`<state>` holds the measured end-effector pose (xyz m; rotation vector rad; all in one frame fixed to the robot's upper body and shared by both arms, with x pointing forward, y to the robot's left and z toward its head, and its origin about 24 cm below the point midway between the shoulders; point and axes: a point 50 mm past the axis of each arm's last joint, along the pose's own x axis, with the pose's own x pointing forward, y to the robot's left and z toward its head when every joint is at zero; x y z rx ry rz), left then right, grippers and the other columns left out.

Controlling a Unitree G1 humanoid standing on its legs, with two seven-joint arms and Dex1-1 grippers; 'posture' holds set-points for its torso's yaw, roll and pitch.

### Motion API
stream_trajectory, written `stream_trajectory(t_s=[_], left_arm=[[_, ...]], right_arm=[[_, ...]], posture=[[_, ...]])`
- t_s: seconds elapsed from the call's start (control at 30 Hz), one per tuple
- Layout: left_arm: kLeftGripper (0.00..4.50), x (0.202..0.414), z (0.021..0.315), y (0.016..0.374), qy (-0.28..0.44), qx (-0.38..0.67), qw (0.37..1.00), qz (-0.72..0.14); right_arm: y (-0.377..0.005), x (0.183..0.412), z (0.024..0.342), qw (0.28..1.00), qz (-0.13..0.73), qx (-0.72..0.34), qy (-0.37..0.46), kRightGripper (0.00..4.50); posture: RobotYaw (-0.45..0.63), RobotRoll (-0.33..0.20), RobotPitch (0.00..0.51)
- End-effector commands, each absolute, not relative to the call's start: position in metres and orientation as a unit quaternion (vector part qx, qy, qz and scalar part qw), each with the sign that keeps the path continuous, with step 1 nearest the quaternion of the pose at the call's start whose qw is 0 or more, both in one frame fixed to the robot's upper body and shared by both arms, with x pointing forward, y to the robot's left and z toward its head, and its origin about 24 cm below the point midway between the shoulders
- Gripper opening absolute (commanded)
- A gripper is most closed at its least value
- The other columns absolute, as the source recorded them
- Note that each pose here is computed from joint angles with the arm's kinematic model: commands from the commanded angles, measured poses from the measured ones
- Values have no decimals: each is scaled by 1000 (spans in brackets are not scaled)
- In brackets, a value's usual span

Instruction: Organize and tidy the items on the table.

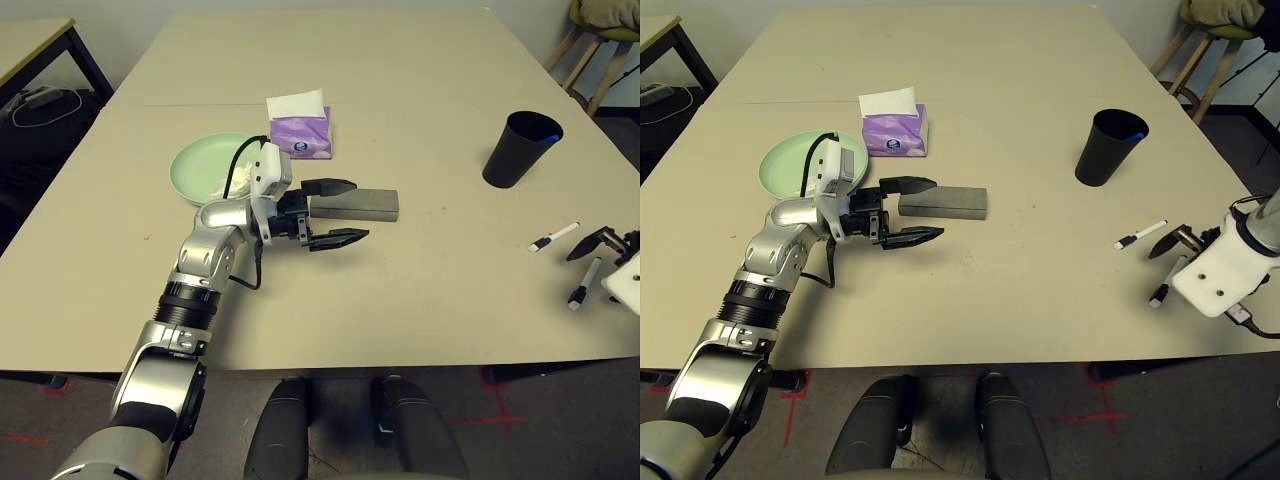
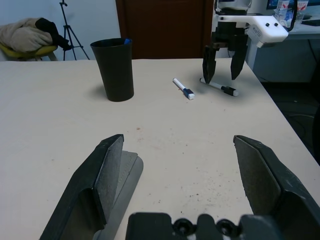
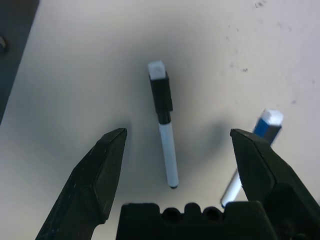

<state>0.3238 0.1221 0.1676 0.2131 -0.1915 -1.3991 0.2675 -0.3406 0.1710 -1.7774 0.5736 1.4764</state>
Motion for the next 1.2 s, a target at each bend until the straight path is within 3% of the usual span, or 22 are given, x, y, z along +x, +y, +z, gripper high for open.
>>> stream_trajectory(t_s=[0.03, 0.67, 0.77, 1.07, 1.2], left_arm=[[4450, 325, 167, 123, -83, 102, 755, -642], [4450, 325, 167, 125, -83, 104, 758, -639], [4500, 324, 167, 126, -83, 105, 759, -637], [4500, 324, 168, 126, -84, 106, 761, -635], [4500, 324, 168, 126, -84, 105, 760, -635]], right_arm=[[-341, 262, 161, 369, 594, -678, 224, 4500], [-326, 271, 157, 336, 628, -666, 223, 4500], [-325, 273, 159, 332, 630, -663, 229, 3878], [-324, 277, 163, 327, 629, -663, 240, 361], [-323, 278, 165, 327, 629, -662, 241, 298]], posture=[[62, 0, 162], [81, 0, 159], [92, 0, 158], [96, 0, 156], [93, 0, 155]])
